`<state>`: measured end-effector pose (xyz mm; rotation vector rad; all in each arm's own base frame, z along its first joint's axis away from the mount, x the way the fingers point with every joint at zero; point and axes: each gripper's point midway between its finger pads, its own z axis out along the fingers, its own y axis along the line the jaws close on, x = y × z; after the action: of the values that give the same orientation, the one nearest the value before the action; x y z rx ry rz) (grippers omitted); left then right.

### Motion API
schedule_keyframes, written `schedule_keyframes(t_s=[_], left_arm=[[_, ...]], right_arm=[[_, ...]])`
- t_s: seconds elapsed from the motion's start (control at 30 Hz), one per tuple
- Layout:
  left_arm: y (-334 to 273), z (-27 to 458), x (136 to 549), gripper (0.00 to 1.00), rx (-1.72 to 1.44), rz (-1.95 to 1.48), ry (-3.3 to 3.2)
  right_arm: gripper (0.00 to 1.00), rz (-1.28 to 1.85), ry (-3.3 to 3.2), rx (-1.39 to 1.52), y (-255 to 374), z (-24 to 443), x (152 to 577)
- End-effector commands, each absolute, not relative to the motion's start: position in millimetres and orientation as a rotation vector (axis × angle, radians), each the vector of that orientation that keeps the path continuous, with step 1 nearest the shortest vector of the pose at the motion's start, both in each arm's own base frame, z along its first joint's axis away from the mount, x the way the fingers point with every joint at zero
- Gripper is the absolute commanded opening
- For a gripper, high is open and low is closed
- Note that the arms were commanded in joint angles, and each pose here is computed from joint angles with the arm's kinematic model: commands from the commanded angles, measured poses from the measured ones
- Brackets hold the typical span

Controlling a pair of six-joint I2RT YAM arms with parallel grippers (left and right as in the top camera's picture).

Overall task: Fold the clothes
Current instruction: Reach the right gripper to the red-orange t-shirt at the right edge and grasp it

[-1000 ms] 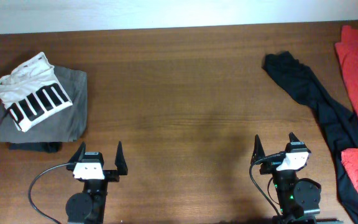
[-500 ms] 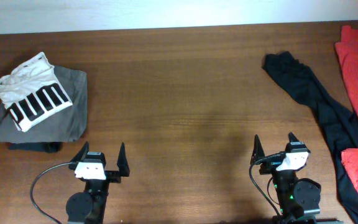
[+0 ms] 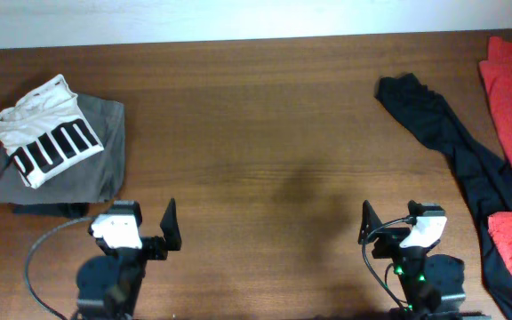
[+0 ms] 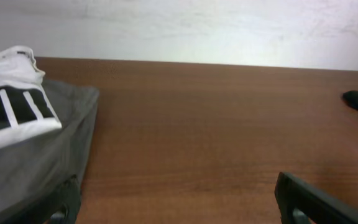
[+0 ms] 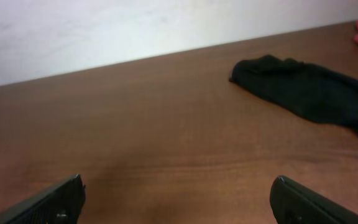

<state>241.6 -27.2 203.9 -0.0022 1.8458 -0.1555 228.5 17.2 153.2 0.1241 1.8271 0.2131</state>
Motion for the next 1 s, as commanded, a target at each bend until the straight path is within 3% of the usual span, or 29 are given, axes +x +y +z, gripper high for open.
schedule_keyframes(t_s=[0.0, 0.27, 0.6, 0.73, 0.97], left_arm=[[-31.8, 226.6, 251.0, 0.99, 0.038, -0.148, 1.896], [-33.5, 243.8, 277.8, 0.99, 0.132, -0.066, 2.109], [-40.6, 223.2, 286.0, 0.99, 0.164, -0.095, 2.348], [-42.3, 220.4, 287.2, 0.99, 0.169, -0.106, 2.358], [-42.4, 221.0, 288.3, 0.99, 0.169, -0.106, 2.354]], right_arm=[[0.99, 0.225, 1.831, 0.141, 16.3, 187.8, 220.2], [0.99, 0.168, 2.077, 0.186, 10.4, 204.3, 219.2], [0.99, 0.024, 2.26, 0.159, -1.3, 236.0, 264.1], [0.99, -0.342, 2.267, 0.498, -78.4, 228.1, 272.9], [0.99, -0.529, 2.362, 1.002, -169.9, 161.3, 258.3]])
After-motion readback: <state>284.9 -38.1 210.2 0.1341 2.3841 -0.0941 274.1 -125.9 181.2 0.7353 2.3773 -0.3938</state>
